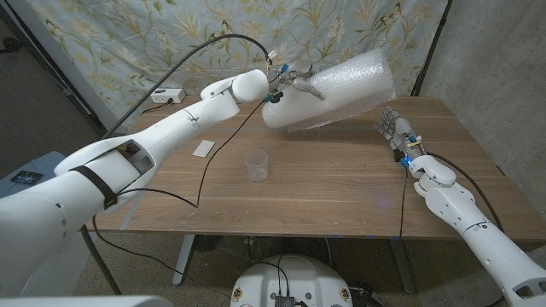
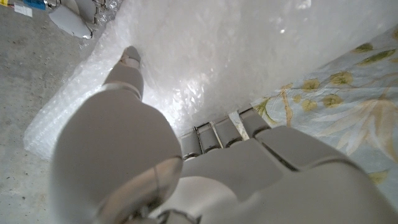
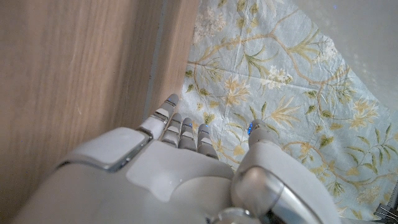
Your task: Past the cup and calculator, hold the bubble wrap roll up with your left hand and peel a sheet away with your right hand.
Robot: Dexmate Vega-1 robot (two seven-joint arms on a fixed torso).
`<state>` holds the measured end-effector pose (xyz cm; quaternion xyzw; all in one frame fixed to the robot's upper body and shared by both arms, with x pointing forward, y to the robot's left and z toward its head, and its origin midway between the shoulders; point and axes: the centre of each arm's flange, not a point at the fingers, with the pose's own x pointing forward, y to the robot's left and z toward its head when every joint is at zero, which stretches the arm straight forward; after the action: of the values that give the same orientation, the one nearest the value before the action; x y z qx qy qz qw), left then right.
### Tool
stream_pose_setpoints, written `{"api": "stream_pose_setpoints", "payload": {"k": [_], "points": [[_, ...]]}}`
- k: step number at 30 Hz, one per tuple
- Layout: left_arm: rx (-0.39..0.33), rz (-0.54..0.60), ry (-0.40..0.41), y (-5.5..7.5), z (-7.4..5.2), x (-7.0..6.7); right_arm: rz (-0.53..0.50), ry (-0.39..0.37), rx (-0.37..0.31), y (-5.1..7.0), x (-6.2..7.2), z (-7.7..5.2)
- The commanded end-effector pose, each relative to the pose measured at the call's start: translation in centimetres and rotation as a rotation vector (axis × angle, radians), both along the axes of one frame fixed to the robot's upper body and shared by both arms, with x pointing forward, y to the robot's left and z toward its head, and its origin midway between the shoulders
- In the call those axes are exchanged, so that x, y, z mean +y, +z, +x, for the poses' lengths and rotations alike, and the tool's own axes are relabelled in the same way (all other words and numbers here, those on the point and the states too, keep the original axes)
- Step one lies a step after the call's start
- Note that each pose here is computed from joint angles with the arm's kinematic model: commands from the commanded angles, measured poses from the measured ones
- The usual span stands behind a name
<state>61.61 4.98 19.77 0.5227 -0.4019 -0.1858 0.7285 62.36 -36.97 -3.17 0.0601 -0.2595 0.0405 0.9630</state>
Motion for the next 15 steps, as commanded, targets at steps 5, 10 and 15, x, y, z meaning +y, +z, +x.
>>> {"api": "stream_pose_setpoints", "payload": {"k": [5, 10, 15], "points": [[0.154, -0.194, -0.037, 1.12, 0.49, -0.19, -0.02, 0.019, 0.002, -0.07, 0.77, -0.01], [0.2, -0.267, -0.068, 1.11, 0.64, 0.13, -0.026, 0.021, 0.001, 0.01, 0.92, -0.05], [0.252, -0.343, -0.099, 0.55, 0.98, 0.44, -0.036, 0.021, 0.001, 0.14, 0.98, -0.2]]}}
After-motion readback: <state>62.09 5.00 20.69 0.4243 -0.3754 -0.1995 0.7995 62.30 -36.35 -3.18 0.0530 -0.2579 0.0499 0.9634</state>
